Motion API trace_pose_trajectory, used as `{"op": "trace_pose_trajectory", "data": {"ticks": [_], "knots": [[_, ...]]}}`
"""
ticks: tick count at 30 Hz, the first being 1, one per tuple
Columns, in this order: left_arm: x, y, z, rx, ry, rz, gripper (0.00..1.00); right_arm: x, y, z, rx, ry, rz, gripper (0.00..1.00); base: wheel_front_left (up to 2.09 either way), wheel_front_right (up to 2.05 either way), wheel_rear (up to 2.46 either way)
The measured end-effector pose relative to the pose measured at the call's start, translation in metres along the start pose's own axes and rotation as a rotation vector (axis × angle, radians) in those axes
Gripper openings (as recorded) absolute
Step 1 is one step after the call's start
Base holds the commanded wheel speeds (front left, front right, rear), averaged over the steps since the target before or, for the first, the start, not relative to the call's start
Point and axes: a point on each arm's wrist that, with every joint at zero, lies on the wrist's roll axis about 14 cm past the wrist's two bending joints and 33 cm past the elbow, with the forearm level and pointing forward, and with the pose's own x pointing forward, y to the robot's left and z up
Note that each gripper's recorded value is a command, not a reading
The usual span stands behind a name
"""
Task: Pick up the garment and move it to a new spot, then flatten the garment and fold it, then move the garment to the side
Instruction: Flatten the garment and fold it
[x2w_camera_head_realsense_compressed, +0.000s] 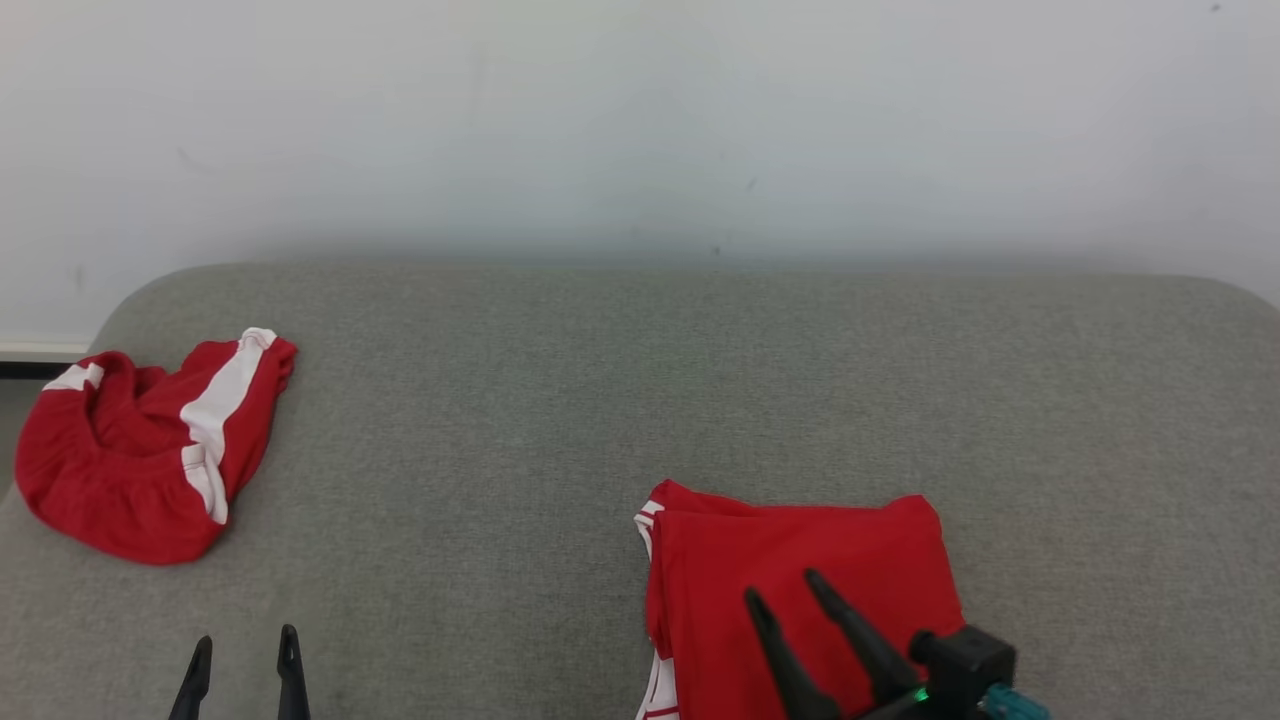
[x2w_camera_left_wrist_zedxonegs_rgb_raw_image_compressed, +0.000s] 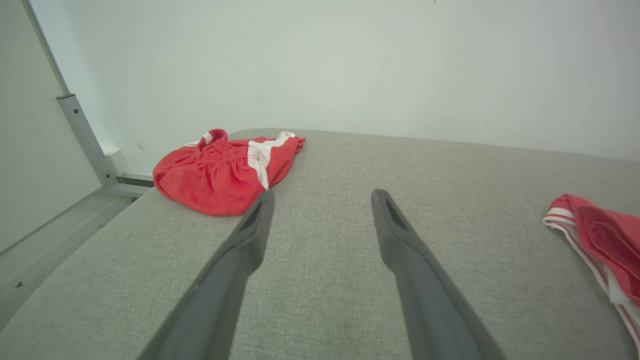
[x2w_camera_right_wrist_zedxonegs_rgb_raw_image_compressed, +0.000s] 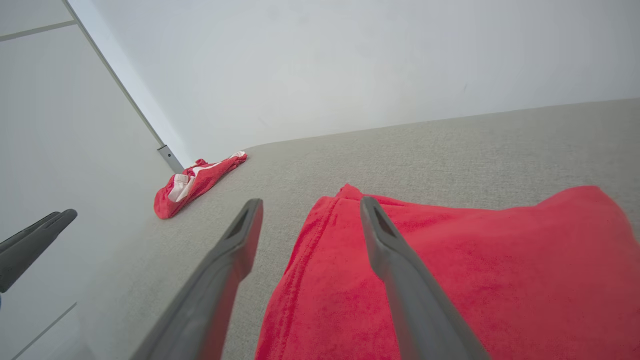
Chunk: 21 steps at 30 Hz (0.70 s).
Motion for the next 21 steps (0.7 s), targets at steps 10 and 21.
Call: {"op": "trace_pose_trajectory", "data": {"ticks": [10,21], "knots": [[0.012,-0.017,0.003,0.01,-0.008,-0.055,1.0,-0.03,-0.076,0.056,-0.094,-0.17,-0.247,1.0,0.0,0.0,0.0],[0.017,-0.038,0.007,0.053,-0.022,-0.133,1.0,-0.083,-0.111,0.068,-0.132,-0.226,-0.433,1.0,0.0,0.0,0.0]]}}
